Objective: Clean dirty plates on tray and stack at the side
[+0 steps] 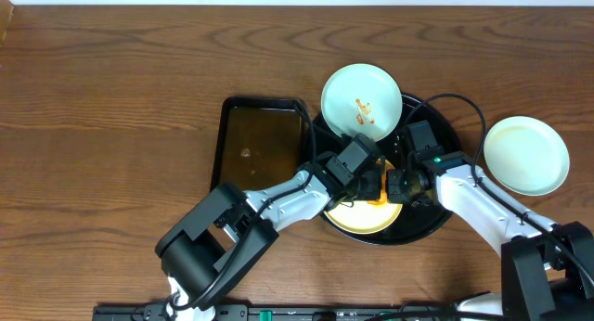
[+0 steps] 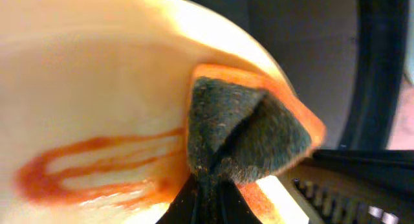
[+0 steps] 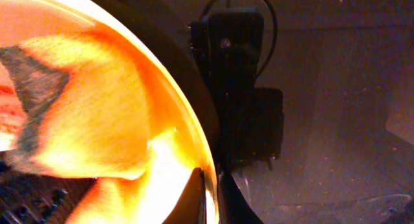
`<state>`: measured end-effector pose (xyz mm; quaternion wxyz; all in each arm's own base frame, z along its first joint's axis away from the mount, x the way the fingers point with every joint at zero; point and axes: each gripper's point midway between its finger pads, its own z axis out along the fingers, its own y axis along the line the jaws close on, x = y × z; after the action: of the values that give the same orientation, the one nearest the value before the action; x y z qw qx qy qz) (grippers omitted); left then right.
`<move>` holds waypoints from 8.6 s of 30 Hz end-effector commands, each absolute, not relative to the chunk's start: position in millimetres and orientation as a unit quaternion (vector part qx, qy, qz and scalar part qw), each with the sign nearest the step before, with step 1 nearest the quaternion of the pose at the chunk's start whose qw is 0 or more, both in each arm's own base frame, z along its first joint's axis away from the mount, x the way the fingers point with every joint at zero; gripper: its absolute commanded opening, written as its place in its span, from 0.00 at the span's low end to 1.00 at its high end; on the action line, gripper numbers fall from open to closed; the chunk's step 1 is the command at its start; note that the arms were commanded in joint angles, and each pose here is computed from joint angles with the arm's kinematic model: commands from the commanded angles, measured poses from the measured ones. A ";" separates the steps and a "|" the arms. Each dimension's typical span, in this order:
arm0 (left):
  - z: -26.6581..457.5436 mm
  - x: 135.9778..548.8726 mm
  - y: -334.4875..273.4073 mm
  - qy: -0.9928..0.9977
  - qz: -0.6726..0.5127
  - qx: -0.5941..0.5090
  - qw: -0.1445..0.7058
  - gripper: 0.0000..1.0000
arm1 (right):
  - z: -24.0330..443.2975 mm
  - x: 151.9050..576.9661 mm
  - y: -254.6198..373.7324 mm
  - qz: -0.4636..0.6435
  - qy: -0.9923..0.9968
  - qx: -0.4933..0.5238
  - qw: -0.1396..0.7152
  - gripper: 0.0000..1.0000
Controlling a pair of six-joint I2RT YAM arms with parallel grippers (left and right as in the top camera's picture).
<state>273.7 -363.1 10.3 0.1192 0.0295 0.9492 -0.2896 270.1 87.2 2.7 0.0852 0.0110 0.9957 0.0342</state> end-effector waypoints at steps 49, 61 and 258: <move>94.1 314.6 -164.4 0.972 -0.020 -0.020 0.234 0.08 | -22.5 221.9 105.5 0.116 0.991 0.060 -0.006 0.01; 92.6 311.8 -162.5 0.973 -0.016 -0.019 0.228 0.08 | -7.2 243.4 142.6 0.237 0.971 0.006 0.033 0.01; 89.8 326.7 -113.2 0.973 0.010 -0.075 0.217 0.08 | 43.7 521.1 87.6 0.189 0.936 -0.166 0.247 0.44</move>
<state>325.3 -117.5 86.2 0.2090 -0.0735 0.9751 0.0049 519.9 74.6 49.9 0.2522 -0.1618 0.9396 0.1652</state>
